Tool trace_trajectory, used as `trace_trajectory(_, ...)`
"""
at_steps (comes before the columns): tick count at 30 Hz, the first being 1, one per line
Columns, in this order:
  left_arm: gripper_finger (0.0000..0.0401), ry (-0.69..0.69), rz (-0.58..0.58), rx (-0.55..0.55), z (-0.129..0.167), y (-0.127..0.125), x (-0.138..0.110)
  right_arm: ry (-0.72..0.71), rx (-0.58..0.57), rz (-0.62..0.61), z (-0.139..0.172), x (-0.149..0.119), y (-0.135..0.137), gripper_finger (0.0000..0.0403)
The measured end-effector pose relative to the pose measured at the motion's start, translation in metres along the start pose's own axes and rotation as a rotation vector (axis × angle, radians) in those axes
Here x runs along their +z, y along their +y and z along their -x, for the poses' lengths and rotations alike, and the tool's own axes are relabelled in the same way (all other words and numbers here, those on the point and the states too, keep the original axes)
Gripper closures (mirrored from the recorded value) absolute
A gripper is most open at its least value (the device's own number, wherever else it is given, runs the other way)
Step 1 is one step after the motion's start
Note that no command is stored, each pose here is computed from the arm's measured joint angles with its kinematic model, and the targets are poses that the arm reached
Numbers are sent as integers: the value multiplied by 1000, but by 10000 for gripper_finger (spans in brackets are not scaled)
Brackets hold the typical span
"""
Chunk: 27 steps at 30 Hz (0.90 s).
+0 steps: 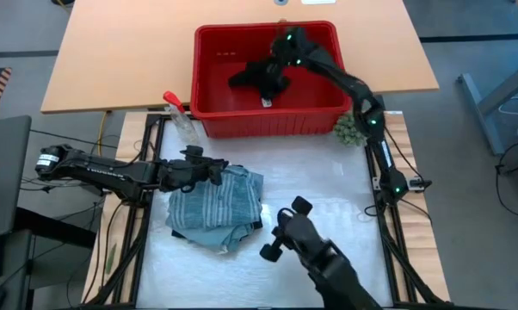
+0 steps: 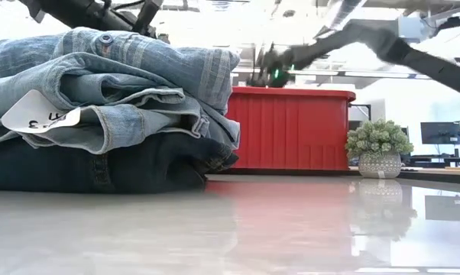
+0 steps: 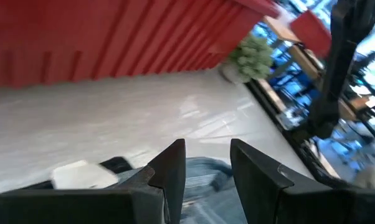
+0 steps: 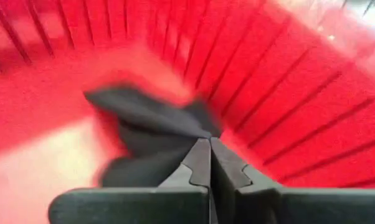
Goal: Fold Laundry from Bin
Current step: Fold the black underwear
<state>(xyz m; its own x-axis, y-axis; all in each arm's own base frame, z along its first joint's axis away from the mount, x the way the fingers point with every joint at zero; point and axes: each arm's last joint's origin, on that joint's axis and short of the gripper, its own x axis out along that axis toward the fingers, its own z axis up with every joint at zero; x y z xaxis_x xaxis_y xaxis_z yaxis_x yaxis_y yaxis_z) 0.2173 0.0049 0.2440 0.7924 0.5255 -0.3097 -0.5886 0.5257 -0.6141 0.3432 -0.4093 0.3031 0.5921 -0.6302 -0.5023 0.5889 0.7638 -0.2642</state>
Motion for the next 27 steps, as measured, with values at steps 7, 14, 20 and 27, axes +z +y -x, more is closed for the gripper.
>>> trace_trajectory(7,287,74,-129,-106,0,-5,-1,-251,83,8,141,85,19,386)
trace_trajectory(14,287,250,-251,-353,8,-17,-11,-284,455,-91,274,111,81,385)
trace_trajectory(20,287,307,-388,-461,24,-28,-27,-125,439,-134,343,100,140,376)
trace_trajectory(27,287,286,-415,-450,30,-31,-33,-46,306,-144,333,98,180,348)
